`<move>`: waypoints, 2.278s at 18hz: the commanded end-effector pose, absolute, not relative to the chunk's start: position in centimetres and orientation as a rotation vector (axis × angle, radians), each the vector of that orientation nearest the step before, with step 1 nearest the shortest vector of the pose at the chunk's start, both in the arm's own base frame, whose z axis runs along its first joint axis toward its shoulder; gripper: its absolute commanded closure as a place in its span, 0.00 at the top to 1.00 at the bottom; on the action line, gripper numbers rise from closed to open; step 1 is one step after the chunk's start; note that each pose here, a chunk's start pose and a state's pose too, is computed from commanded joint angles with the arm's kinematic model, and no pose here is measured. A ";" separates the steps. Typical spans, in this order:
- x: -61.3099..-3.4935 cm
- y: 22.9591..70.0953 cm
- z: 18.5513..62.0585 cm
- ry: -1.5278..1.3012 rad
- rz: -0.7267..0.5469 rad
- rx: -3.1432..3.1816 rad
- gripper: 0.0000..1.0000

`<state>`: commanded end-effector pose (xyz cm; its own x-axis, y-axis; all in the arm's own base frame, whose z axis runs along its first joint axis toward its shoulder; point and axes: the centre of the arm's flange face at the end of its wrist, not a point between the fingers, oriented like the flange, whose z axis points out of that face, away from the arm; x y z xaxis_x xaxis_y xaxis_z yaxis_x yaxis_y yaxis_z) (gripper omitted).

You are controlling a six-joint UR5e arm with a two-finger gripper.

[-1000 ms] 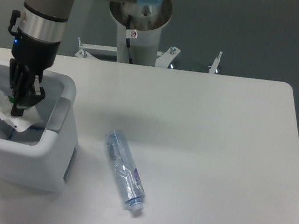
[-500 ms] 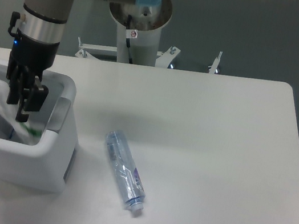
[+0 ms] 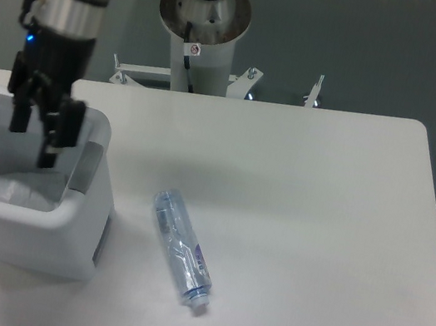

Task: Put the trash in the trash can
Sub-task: 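Move the gripper up and over to the clear water bottle, then lower the gripper around the bottle's cap end and close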

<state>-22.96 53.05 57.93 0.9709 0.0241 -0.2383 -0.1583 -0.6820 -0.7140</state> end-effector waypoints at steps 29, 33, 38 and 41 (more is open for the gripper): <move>-40.5 55.8 21.6 -1.101 -0.126 -2.697 1.00; -40.0 56.4 21.7 -1.083 -0.116 -2.704 1.00; -39.8 56.5 21.1 -1.081 -0.121 -2.714 1.00; -39.3 56.9 20.4 -1.072 -0.111 -2.734 1.00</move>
<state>-39.29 56.93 20.42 0.7337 0.6643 0.1430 0.6795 -0.7160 -0.1604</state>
